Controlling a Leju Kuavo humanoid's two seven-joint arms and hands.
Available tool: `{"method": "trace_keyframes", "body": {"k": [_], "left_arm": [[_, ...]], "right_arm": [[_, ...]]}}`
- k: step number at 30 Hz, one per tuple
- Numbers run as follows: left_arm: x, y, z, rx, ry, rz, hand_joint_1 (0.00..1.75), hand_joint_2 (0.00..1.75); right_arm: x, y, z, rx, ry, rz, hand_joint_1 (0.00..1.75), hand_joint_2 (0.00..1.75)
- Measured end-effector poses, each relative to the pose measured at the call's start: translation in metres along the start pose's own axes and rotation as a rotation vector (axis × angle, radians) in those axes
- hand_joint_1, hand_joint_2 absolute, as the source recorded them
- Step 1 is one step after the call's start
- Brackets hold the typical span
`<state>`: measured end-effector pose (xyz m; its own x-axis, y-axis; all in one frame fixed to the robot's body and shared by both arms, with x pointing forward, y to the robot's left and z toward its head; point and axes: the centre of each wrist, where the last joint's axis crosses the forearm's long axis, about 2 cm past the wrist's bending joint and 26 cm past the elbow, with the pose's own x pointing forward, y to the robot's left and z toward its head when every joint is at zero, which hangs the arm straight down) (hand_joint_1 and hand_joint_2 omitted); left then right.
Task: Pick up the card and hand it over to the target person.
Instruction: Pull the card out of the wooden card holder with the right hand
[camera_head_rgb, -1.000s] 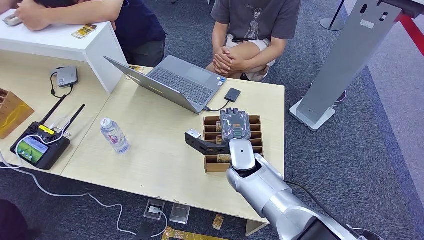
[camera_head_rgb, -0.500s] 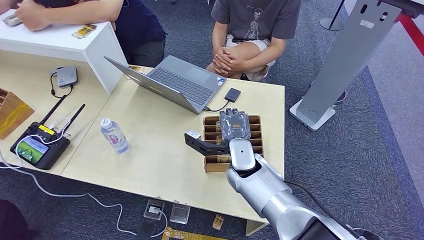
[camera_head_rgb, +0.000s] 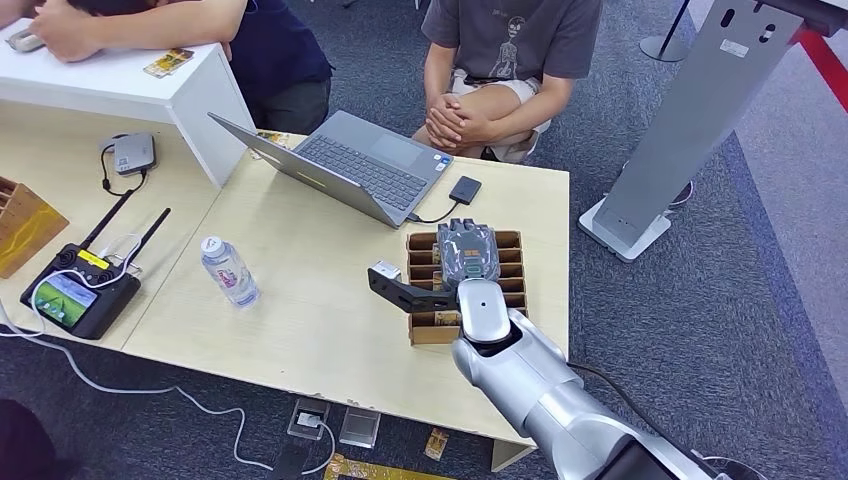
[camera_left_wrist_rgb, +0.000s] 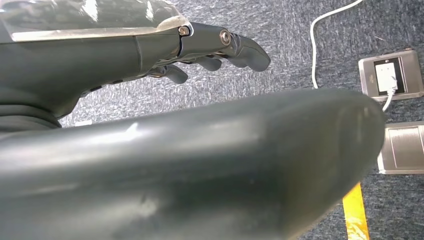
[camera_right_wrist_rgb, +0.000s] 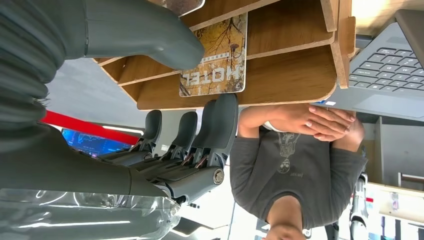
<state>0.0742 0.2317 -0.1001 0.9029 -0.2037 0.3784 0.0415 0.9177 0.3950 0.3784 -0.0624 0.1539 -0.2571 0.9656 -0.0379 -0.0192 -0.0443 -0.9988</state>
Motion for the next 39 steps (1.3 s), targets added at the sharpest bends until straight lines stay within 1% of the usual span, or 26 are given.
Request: {"method": "trace_keyframes", "body": {"k": [5,7,15,20,27,30,34,39], "left_arm": [[0.000,0.000,0.000,0.000,0.000,0.000,0.00,0.00],[0.000,0.000,0.000,0.000,-0.001,-0.001,0.00,0.00],[0.000,0.001,0.000,0.000,-0.001,-0.002,0.00,0.00],[0.000,0.001,-0.001,-0.004,-0.005,-0.007,0.00,0.00],[0.000,0.001,-0.001,-0.006,-0.005,-0.011,0.00,0.00],[0.000,0.001,-0.001,-0.007,-0.006,-0.011,0.00,0.00],[0.000,0.001,-0.001,-0.008,-0.007,-0.010,0.00,0.00],[0.000,0.001,-0.001,-0.007,-0.005,-0.008,0.00,0.00]], "right_arm": [[0.000,0.000,0.000,0.000,0.000,0.000,0.93,1.75],[0.000,0.000,0.000,0.000,0.001,0.000,0.96,1.75],[-0.002,0.001,0.000,0.003,0.010,0.000,1.26,1.75],[-0.003,0.002,0.001,0.004,0.016,-0.002,1.23,1.75],[-0.004,0.003,0.001,0.004,0.021,-0.003,1.29,1.75],[-0.004,0.002,0.001,-0.007,0.019,-0.008,1.35,1.75],[-0.004,-0.005,-0.001,-0.058,0.009,-0.028,1.45,1.75],[-0.004,-0.022,-0.005,-0.147,-0.009,-0.075,1.46,1.75]]}}
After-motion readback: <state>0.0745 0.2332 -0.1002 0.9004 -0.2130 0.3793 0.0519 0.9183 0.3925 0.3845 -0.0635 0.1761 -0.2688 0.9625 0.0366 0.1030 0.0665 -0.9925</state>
